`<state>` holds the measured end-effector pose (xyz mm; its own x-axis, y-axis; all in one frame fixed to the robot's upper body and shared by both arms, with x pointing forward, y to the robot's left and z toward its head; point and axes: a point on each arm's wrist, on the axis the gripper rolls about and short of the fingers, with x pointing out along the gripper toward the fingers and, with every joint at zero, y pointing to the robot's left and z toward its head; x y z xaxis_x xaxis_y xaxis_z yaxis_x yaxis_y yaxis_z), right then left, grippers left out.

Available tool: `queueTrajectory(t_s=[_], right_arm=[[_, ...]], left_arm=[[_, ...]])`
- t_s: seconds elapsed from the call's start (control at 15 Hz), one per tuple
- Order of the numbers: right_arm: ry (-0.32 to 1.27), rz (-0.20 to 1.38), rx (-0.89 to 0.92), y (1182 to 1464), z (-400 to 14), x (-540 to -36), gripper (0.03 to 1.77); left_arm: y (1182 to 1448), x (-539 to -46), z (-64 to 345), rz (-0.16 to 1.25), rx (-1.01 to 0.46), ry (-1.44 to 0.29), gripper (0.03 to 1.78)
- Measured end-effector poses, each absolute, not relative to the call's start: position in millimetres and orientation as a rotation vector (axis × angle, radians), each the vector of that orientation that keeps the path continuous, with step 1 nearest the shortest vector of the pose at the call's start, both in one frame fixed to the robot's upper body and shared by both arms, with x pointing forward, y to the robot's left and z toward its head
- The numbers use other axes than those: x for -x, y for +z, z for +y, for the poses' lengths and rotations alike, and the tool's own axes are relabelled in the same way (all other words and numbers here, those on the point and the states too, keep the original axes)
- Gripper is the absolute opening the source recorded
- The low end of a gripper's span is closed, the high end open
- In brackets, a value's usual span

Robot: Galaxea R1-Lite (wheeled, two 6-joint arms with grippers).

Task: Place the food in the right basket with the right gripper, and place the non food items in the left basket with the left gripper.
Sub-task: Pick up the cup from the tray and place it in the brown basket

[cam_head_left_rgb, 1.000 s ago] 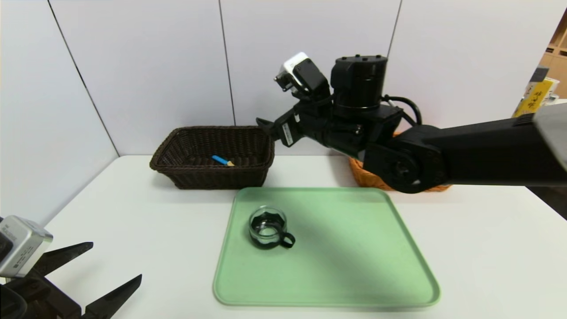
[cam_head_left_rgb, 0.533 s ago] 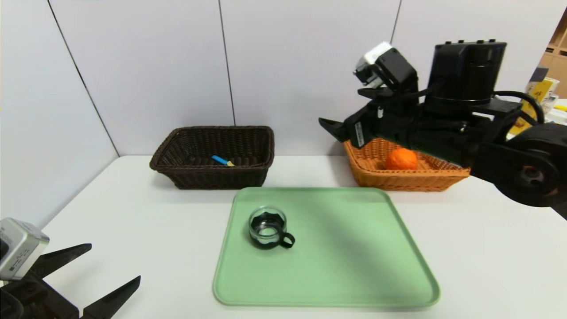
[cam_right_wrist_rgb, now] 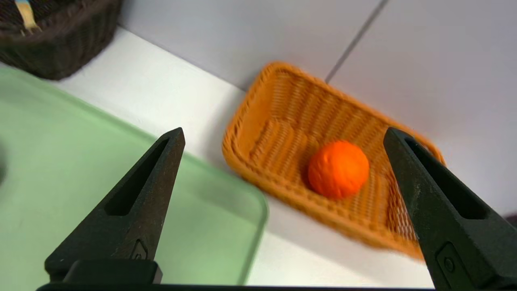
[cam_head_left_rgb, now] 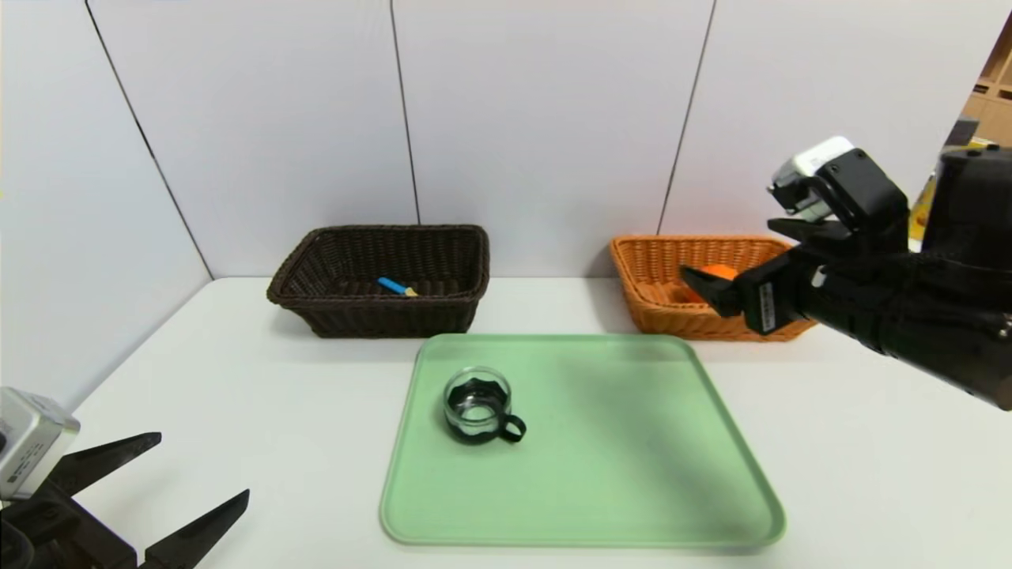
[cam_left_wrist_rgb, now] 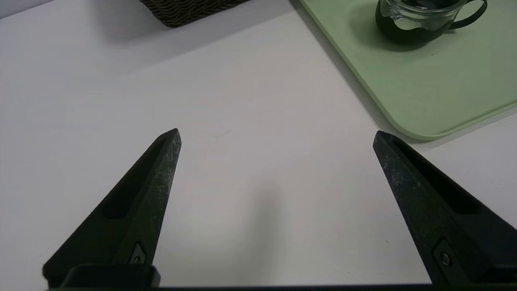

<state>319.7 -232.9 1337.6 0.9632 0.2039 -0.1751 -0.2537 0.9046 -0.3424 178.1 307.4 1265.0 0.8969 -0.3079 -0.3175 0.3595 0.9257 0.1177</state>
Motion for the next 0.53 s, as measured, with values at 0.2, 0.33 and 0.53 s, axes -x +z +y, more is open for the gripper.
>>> queueTrajectory(t_s=[0.2,0.33,0.53], right_arm=[[0.18,0.171,0.361,1324.7,-249.0,-289.2,1.69],[0.145,0.18,0.351,1318.4,-257.1,-272.0,1.69],[0.132,0.179,0.349,1312.8,-263.9,-254.5,1.69]], left_arm=[[1263.8,-175.9,308.0,0.296,-0.176,-0.347,1.69],[1263.5,-175.4,308.1,0.296,-0.175,-0.347,1.69],[1260.9,-173.8,308.6,0.301,-0.175,-0.348,1.69]])
